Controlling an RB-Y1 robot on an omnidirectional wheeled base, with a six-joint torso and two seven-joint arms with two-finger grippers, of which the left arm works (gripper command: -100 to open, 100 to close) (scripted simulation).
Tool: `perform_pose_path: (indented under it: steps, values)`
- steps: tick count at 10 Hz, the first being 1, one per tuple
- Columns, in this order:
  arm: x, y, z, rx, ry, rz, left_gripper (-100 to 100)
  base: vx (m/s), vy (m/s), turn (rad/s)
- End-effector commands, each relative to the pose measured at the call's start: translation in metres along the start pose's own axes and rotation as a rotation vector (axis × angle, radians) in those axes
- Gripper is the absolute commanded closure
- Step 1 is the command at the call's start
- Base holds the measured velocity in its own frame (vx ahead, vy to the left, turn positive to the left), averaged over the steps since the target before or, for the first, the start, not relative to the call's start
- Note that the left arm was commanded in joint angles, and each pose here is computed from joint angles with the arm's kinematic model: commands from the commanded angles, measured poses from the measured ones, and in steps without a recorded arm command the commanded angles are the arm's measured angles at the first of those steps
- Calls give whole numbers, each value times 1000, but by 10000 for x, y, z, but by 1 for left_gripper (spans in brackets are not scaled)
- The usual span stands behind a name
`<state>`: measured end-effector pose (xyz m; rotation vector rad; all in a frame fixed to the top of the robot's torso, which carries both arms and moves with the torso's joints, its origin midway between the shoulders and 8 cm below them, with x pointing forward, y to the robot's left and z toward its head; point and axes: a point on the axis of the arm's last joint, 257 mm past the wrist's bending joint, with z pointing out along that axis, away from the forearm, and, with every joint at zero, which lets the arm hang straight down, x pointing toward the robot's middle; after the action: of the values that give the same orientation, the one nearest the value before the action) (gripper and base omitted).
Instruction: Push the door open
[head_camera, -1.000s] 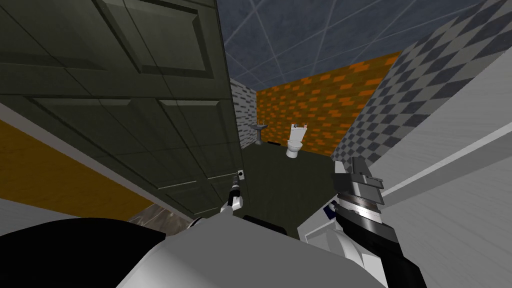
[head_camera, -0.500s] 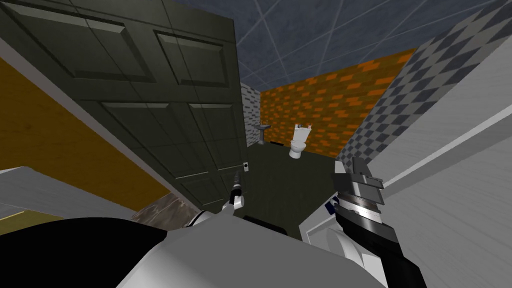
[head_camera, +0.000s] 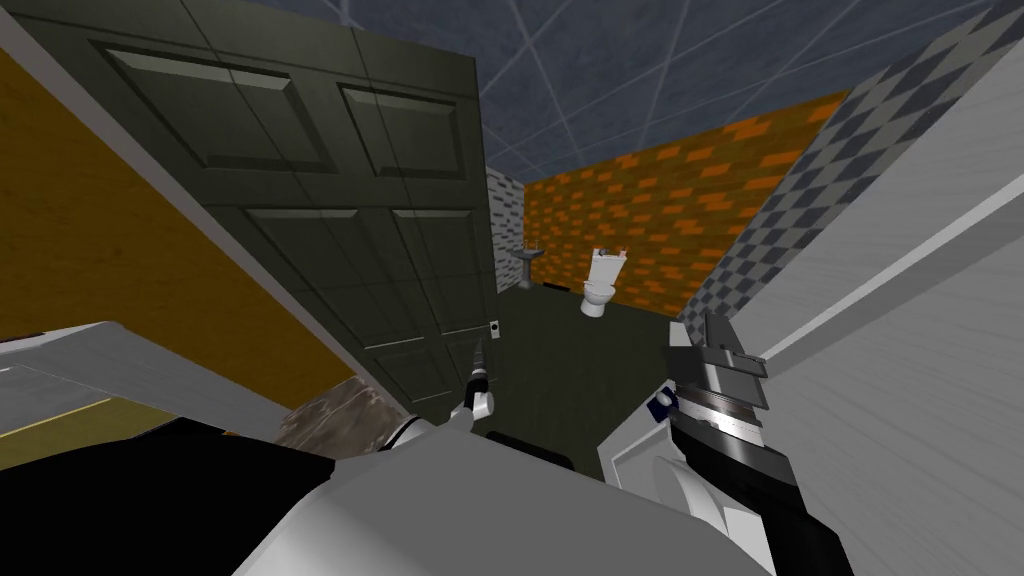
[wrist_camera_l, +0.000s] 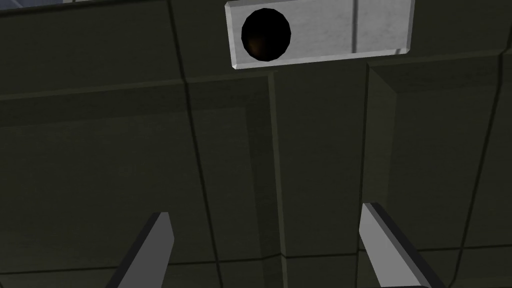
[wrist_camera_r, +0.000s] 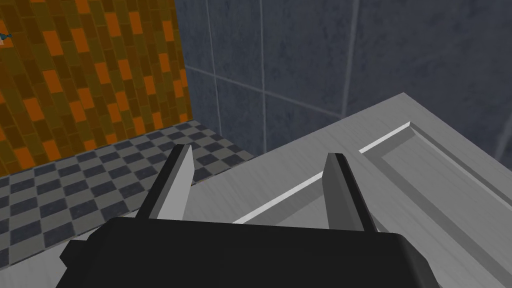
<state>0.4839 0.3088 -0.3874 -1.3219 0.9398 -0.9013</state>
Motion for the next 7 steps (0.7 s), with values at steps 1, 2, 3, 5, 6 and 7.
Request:
perform_pose_path:
  steps: [1, 2, 3, 5, 6, 7]
  values:
    - [214, 3, -67, -7, 12, -16, -100, -102, -60, 83]
    - [339, 9, -112, -13, 19, -28, -100, -110, -92, 68]
    - [439, 14, -151, -18, 25, -38, -100, -118, -126, 28]
    - [227, -11, -61, -4, 12, -11, -100, 11, -5, -4]
    - [166, -17, -38, 0, 7, -4, -100, 177, 88, -20]
    - [166, -17, -38, 0, 7, -4, -100, 137, 54, -7]
